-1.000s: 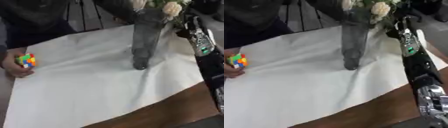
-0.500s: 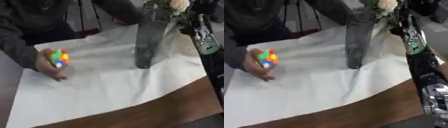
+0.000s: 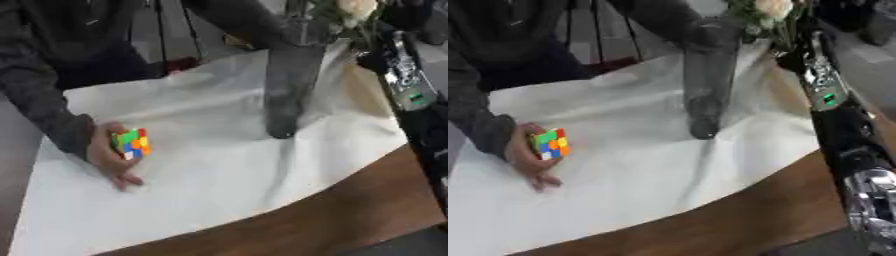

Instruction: Arrange flowers into the vase.

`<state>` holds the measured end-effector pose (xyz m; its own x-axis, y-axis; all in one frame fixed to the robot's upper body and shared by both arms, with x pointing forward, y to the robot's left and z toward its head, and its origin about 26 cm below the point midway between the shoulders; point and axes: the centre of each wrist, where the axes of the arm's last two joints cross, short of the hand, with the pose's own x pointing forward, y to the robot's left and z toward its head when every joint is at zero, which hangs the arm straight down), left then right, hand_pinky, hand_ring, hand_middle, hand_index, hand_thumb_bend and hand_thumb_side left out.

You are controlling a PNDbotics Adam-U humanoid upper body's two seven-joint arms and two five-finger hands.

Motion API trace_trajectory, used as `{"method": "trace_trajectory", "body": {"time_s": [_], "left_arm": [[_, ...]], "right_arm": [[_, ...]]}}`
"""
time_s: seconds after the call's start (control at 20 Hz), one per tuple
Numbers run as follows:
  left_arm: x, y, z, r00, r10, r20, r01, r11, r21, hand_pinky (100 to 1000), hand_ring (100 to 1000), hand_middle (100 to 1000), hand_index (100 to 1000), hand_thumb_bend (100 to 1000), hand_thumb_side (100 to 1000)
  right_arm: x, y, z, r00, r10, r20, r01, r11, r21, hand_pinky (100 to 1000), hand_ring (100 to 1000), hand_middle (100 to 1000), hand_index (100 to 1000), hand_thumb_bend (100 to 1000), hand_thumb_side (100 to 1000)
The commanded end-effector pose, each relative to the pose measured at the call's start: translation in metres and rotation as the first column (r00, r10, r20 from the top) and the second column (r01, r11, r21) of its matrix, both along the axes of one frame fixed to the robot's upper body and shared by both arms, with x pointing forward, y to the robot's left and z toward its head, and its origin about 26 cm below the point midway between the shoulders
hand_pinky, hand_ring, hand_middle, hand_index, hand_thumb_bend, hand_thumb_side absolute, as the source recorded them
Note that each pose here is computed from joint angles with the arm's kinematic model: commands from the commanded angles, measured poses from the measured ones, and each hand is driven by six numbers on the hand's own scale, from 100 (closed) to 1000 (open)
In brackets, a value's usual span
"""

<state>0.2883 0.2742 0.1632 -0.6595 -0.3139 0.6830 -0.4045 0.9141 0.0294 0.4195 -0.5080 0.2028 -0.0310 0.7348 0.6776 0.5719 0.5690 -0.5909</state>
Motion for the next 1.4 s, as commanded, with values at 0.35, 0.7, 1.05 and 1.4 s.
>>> {"method": "trace_trajectory", "body": {"time_s": [0.35,0.7,1.05,1.4], "left_arm": [[-0.002,0.005,0.008,1.0,0.014,0.024,-0.014,1.0,0.025,722,667,641,832,524,967],[-0.002,0.005,0.008,1.0,0.015,0.023,-0.015,1.0,0.026,723,667,640,832,524,967],[-0.002,0.006,0.007,1.0,0.015,0.02,-0.015,0.999,0.028,724,667,639,832,524,968],[-0.002,0.005,0.007,1.0,0.015,0.02,-0.015,0.999,0.029,726,667,639,832,524,968]], "right_arm": [[-0.009,-0.014,0.038,0.994,0.003,0.114,-0.001,1.0,-0.013,354,450,412,290,202,293],[-0.009,-0.013,0.039,0.993,0.025,0.117,-0.023,1.0,-0.019,379,472,446,410,293,448],[-0.009,-0.012,0.041,0.99,0.078,0.118,-0.075,0.997,-0.032,578,594,591,482,341,553],[-0.008,-0.008,0.048,0.983,0.113,0.144,-0.109,0.993,-0.035,629,616,613,496,356,582]]}}
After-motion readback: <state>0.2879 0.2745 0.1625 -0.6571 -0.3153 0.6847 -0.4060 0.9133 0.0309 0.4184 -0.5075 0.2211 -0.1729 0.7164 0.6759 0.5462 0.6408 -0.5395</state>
